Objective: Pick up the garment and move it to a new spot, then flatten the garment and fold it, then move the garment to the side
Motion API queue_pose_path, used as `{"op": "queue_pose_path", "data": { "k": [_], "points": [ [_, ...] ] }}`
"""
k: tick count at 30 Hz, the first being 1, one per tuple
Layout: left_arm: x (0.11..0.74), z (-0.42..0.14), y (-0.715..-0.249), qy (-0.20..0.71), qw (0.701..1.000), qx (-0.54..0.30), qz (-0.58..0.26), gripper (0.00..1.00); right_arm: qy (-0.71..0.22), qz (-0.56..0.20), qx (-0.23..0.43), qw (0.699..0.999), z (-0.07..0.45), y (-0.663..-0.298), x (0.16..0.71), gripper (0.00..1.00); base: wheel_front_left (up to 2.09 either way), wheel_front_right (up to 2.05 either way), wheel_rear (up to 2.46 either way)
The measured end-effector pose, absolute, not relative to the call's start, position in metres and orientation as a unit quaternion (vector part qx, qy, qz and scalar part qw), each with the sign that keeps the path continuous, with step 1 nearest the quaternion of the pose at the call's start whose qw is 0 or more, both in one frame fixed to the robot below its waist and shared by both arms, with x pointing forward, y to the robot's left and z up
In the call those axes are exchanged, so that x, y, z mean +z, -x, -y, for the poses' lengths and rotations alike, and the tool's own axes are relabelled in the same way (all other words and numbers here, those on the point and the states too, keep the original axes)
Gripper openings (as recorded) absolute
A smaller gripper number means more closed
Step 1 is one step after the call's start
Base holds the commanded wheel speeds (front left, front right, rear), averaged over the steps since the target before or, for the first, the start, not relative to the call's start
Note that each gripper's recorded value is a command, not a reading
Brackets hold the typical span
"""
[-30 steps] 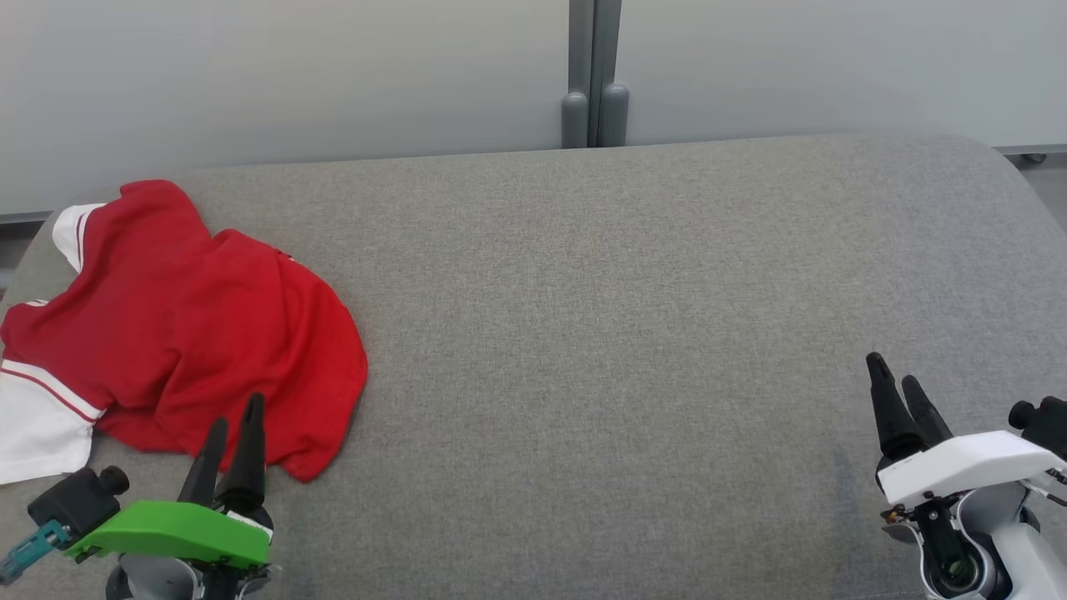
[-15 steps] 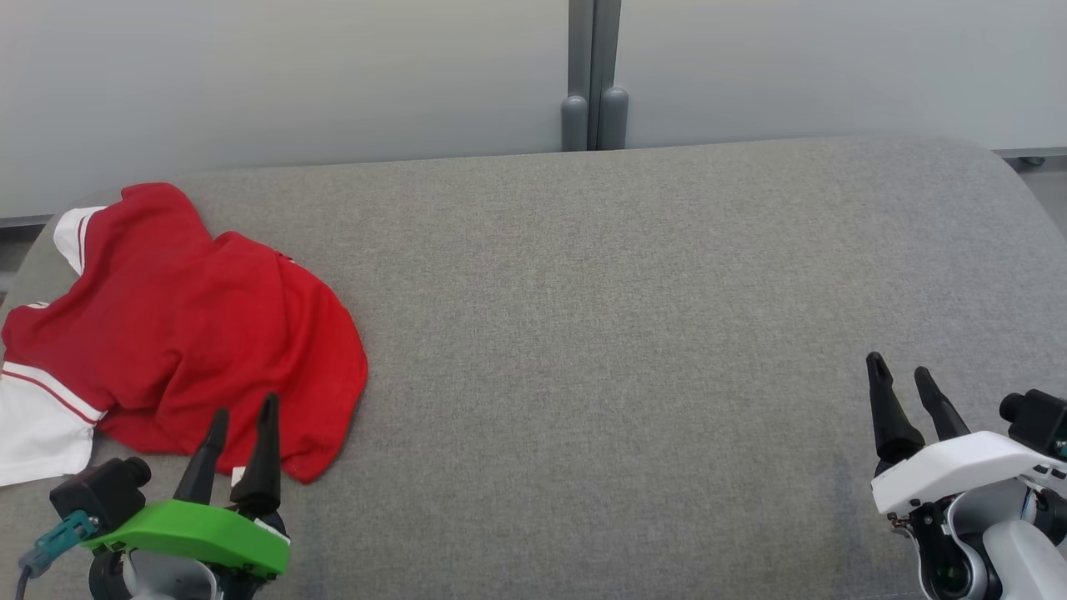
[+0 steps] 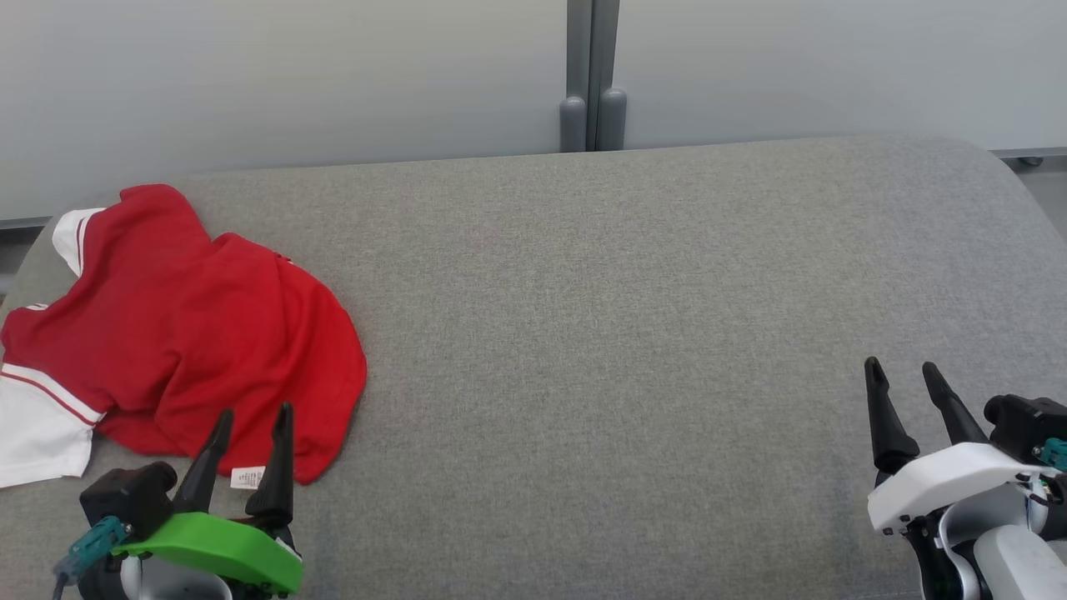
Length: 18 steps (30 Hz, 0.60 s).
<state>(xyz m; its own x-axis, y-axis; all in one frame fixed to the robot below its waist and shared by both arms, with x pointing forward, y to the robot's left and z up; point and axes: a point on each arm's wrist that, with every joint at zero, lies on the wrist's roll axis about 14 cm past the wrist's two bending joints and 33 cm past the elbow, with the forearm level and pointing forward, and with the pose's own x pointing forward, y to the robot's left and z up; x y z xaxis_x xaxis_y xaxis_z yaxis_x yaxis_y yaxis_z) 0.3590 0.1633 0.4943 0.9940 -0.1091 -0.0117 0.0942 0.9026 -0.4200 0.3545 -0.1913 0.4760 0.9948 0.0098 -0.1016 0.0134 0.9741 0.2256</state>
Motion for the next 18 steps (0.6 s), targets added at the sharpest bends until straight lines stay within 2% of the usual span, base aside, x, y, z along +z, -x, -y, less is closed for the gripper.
{"op": "queue_pose_path", "data": {
  "k": [18],
  "points": [
    [0.5,-0.157,-0.351,0.096,0.992,-0.078,0.009,1.0,0.026,-0.01,0.037,0.999,0.18,-0.351,0.488,1.0,0.0,0.0,0.0]
  ]
}}
